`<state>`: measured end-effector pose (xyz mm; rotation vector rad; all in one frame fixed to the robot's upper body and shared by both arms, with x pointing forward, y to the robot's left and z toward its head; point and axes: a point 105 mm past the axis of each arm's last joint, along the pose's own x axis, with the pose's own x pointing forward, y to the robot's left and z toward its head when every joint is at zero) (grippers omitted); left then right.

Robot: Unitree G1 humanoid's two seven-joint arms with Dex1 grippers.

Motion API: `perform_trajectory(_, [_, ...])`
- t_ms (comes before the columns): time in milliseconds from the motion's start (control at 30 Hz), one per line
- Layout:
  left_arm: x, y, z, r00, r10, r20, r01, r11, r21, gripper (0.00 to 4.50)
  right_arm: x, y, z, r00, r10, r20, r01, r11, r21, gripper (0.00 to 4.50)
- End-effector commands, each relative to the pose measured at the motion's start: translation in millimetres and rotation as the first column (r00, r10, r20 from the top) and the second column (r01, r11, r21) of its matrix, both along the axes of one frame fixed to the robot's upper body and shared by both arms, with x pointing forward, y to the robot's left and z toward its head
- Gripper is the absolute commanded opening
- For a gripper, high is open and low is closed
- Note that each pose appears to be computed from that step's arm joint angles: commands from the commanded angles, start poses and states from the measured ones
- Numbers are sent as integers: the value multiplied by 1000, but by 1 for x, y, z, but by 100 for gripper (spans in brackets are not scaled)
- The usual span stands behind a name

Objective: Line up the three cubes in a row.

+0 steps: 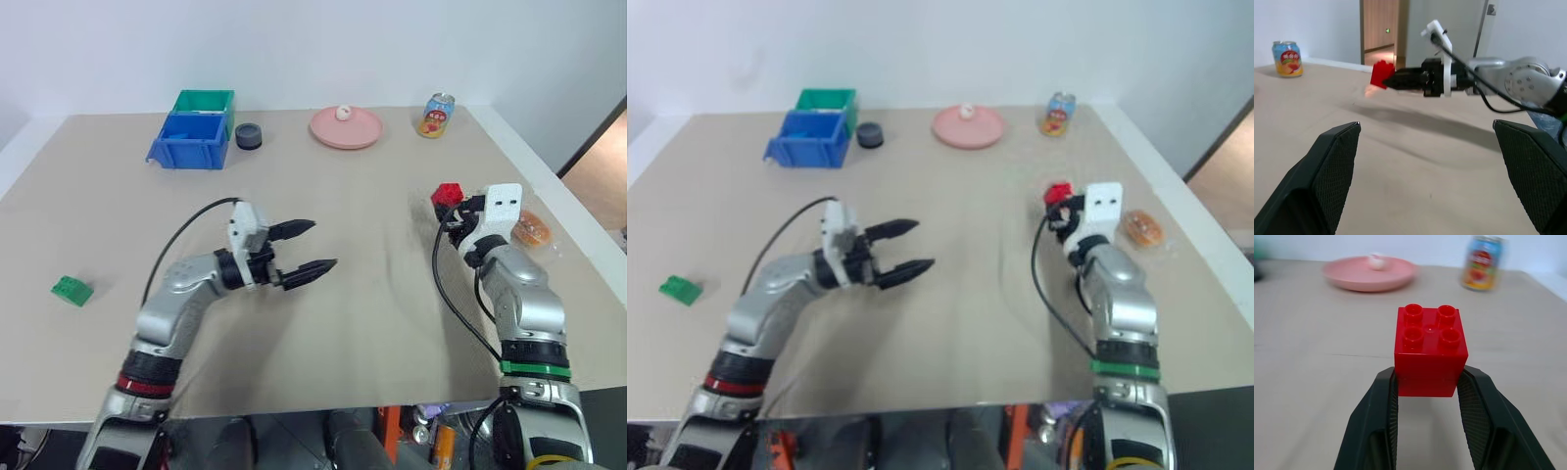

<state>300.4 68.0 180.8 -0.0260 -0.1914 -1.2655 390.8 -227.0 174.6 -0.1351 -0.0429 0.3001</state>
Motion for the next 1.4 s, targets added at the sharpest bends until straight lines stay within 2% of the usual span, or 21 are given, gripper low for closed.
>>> perform_trajectory(33, [-18,21,16,999,-31,34,31,1000,-1,450,-24,36,20,936,351,19,-348,933,-85,117])
perform_trajectory(133, [-29,37,17,999,-27,26,26,999,32,450,-39,49,20,858,513,-36,-514,853,-90,117])
perform_trajectory(300, [-51,65,14,1000,10,-10,-9,997,76,450,-63,79,7,662,729,-171,-749,650,-130,117])
perform_trajectory(400, [-66,75,4,999,32,-30,-28,993,114,450,-73,88,-7,562,788,-251,-827,533,-178,117])
perform_trajectory(600, [-84,88,-6,992,103,-68,-93,986,138,450,-82,86,-30,464,822,-329,-884,405,-234,117])
perform_trajectory(833, [-87,107,1,982,186,-41,-178,974,143,450,-90,79,-31,422,831,-363,-902,342,-264,117])
perform_trajectory(1033, [-79,109,-2,981,190,-40,-183,974,133,450,-90,69,-34,440,809,-390,-895,357,-269,117])
perform_trajectory(1400, [-64,103,3,988,157,-8,-155,982,111,450,-89,79,-42,455,815,-359,-885,368,-287,117])
